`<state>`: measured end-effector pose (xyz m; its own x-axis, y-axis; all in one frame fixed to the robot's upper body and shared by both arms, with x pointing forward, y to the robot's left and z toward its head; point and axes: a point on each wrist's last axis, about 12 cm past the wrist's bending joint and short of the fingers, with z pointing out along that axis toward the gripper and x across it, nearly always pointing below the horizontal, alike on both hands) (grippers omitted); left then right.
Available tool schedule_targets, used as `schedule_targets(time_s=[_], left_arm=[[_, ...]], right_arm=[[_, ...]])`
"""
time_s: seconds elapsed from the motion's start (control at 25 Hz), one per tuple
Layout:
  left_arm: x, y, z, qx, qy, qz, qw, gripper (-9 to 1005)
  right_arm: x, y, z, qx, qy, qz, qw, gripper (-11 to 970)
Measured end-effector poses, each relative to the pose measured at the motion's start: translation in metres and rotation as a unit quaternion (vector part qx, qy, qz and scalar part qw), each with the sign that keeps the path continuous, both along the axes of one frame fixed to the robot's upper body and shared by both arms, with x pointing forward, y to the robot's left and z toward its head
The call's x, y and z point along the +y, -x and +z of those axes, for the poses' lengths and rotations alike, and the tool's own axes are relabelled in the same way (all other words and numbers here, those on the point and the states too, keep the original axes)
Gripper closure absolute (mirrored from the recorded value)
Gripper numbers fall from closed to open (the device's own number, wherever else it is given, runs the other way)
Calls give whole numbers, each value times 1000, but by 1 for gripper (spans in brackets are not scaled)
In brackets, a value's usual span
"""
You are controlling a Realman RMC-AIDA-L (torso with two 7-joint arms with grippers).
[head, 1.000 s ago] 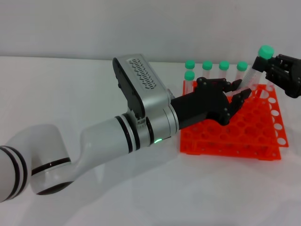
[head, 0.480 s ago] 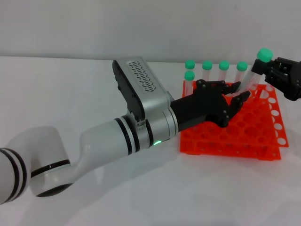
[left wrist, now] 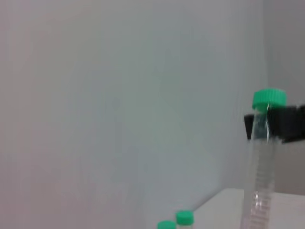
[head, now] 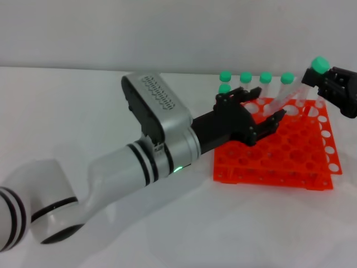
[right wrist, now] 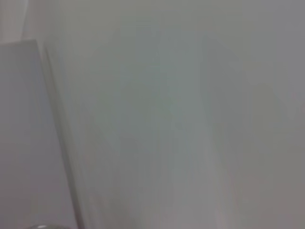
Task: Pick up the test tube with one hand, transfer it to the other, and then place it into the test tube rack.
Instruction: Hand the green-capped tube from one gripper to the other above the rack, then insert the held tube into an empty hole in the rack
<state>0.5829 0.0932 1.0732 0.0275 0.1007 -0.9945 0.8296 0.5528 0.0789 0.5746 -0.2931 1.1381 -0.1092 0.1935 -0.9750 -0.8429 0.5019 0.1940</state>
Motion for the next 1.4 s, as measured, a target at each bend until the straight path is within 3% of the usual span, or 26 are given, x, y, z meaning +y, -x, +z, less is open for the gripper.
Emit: schedule_targets(time_s=[0.2, 0.48, 0.6, 0.88, 1.04, 1.4], left_arm=[[14, 8, -10, -6, 6, 43, 999, 344], [70, 51, -36, -37, 49, 173, 983, 156], [107, 74, -45, -42, 87, 247, 964, 115], [159, 101, -63, -21, 103, 371, 923, 119], [167, 105, -66, -18, 100, 386, 917, 121], [167, 100, -66, -17, 90, 383, 919, 122]], right_arm=[[-2, -3, 4, -17, -7, -14, 1000, 765], [3, -22, 14, -32, 17, -33, 999, 765], [14, -31, 15, -36, 35, -33, 998, 765], [51, -50, 10, -19, 108, -7, 994, 765], [59, -54, 1, 1, 134, -14, 991, 765], [72, -67, -3, 11, 169, -39, 985, 764]])
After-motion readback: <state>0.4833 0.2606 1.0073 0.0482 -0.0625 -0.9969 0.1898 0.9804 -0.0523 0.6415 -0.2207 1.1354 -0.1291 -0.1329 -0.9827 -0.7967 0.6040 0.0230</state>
